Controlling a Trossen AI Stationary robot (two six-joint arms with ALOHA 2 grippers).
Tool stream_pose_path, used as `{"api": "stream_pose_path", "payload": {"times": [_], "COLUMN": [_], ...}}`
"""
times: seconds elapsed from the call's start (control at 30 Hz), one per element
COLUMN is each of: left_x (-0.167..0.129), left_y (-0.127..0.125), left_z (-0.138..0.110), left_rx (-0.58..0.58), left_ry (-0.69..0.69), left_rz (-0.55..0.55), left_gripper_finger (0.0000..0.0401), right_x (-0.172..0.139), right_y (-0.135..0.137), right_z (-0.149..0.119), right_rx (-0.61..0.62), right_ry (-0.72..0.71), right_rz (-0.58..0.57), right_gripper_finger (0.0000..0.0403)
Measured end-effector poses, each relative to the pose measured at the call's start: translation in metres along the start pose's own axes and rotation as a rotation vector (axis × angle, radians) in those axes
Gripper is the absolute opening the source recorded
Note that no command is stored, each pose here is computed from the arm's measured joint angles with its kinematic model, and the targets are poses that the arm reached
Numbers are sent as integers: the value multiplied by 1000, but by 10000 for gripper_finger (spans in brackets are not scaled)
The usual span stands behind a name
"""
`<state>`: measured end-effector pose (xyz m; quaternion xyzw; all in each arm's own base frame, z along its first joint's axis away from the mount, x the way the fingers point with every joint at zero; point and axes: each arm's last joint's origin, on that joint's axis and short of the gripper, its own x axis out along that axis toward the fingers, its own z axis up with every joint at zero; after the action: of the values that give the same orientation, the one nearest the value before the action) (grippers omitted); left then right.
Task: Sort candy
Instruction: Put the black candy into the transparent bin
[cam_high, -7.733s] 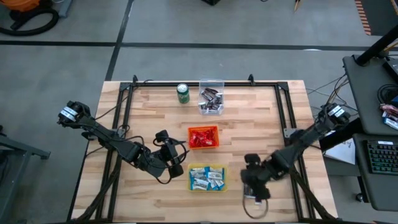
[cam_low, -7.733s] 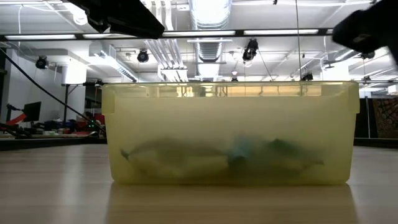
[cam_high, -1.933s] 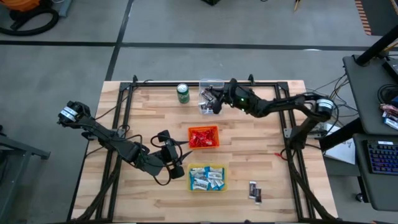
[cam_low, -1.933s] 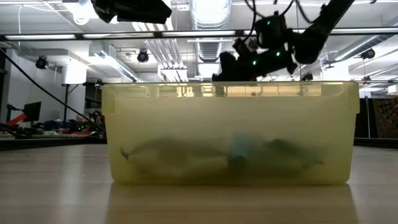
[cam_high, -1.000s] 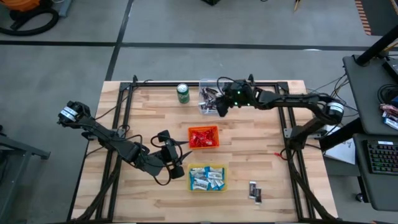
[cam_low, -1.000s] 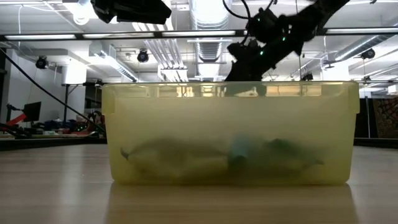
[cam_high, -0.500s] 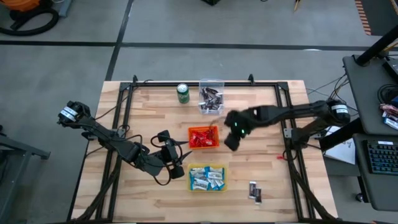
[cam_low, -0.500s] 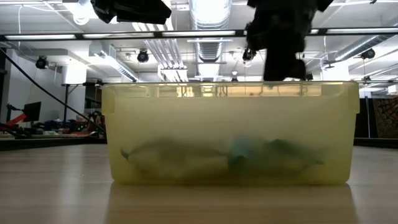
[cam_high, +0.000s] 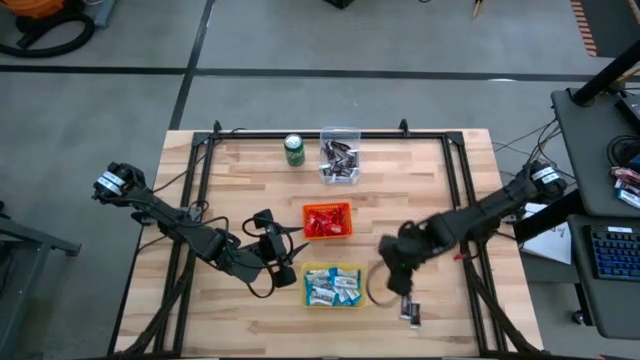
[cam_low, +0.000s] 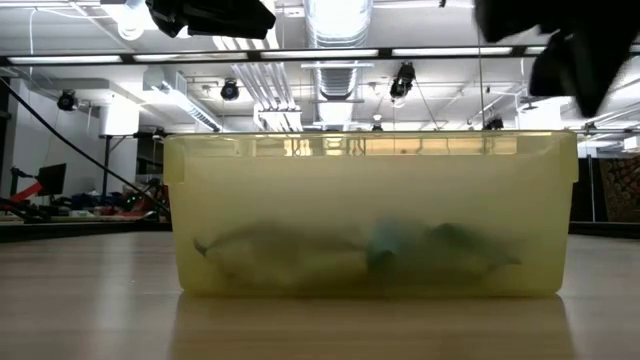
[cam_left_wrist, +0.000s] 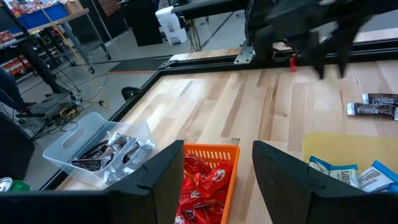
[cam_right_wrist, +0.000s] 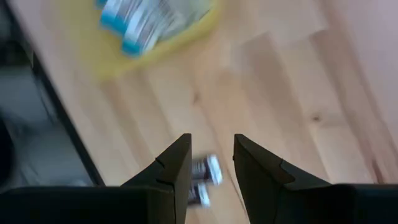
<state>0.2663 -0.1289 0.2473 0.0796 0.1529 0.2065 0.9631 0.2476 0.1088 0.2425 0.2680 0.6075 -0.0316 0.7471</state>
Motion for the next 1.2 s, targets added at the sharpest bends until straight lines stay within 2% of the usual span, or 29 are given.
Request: {"api": "stream_pose_path", "payload": {"times": [0.13,0.27,0.37,0.5,0.7,0.93,1.2], "left_x": [0,0,0,0,0,0,0], "left_y": [0,0,0,0,0,0,0], "left_z": [0,0,0,0,0,0,0], "left_rx": [0,0,0,1,6,6,6], "left_ry": [0,0,0,1,1,1,1], "left_rz": [0,0,0,0,0,0,0], "left_gripper_finger": [174,174,174,174,174,174,174], "right_x": [5,12,23,42,71,81,96], "right_y": [20,33,43,51,60,71,72], "right_z": [-29,-60,-80,-97,-110,-117,-118], "right_rx": [-249,-508,-638,-717,-753,-824,-892], "right_ry": [39,20,16,35,104,214,252], "right_rz": [-2,-90,-144,-213,-278,-315,-343], "right_gripper_finger": [109,107,110,125,156,183,186]}}
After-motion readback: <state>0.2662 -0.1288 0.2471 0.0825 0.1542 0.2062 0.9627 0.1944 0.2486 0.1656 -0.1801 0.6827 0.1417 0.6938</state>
